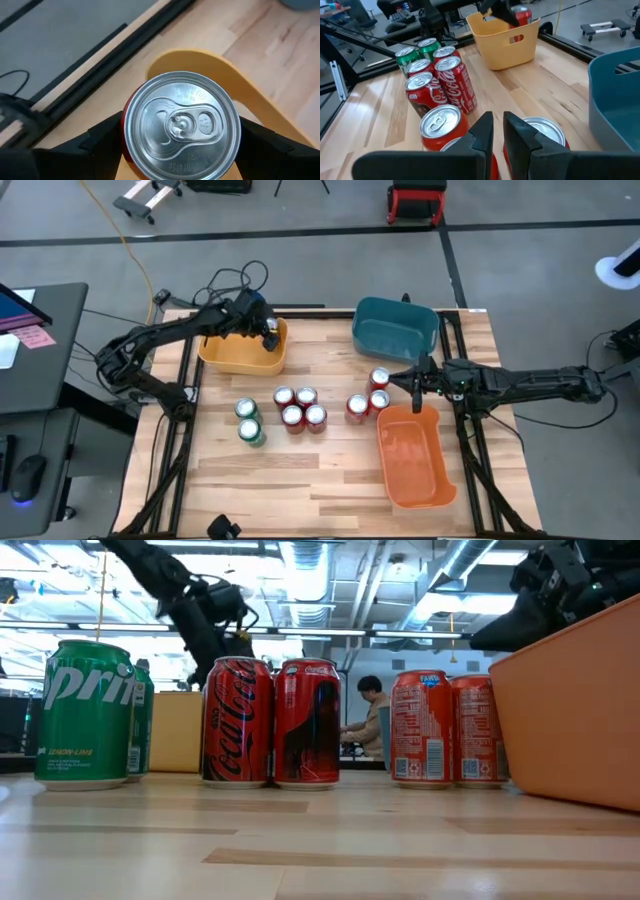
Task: Sort soda cans
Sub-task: Put the top left orange soda can into the yellow bin
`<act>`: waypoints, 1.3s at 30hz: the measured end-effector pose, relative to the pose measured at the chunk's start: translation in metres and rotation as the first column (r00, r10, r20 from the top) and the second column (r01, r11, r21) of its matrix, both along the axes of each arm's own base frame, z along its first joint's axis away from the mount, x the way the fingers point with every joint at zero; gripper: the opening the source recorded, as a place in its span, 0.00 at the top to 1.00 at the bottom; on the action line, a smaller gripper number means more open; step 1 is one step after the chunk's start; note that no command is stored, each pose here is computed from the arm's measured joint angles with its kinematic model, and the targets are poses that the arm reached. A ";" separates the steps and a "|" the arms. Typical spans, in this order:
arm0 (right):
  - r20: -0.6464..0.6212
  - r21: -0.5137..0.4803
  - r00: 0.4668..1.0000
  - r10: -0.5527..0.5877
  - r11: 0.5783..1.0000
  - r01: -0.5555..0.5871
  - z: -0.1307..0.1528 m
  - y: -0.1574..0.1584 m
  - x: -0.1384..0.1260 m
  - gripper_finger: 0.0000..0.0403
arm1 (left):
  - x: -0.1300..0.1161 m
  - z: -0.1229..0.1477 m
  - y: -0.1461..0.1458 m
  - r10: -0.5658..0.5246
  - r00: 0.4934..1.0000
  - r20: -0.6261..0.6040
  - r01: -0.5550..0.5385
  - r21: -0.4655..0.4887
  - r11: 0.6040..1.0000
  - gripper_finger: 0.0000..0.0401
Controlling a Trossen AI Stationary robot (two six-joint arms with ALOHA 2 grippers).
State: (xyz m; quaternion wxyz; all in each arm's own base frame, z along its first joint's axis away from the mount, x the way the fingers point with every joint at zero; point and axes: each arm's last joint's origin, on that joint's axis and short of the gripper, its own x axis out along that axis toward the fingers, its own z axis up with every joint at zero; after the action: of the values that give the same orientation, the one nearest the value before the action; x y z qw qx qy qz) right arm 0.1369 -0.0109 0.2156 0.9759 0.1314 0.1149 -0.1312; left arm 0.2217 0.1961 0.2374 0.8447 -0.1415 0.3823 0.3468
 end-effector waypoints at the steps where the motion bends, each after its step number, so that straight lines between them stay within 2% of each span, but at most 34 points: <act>1: 0.005 0.000 1.000 -0.001 1.000 0.001 0.001 0.000 0.000 0.83 | -0.001 -0.004 0.000 0.000 1.000 0.011 0.000 0.000 1.000 0.26; 10: 0.031 -0.022 1.000 0.003 1.000 -0.002 0.003 0.000 0.001 0.83 | -0.006 -0.025 -0.003 0.006 0.999 0.033 -0.005 -0.008 1.000 0.25; 20: 0.030 -0.025 1.000 0.001 1.000 0.000 0.003 0.000 0.001 0.83 | -0.007 -0.026 -0.004 0.007 1.000 0.031 -0.007 -0.012 1.000 0.23; 28: 0.031 -0.021 1.000 -0.001 1.000 0.001 0.003 0.000 0.001 0.83 | -0.010 -0.022 -0.009 -0.054 0.998 0.038 0.055 -0.030 0.998 0.19; 34: 0.040 -0.005 0.998 -0.051 0.999 0.051 0.004 -0.002 0.001 0.83 | -0.009 -0.021 -0.009 -0.067 0.996 0.054 0.069 -0.036 0.997 0.15; 39: 0.068 -0.003 0.996 -0.055 0.998 0.056 0.006 -0.002 0.001 0.83 | -0.010 -0.021 -0.009 -0.035 0.997 0.064 0.039 -0.050 0.998 0.14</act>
State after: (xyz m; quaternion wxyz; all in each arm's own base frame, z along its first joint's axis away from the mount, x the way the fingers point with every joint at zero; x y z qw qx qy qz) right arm 0.1380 -0.0127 0.2219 0.9755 0.1364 0.0777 -0.1540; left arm 0.2122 0.1870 0.2169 0.8586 -0.1669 0.3670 0.3166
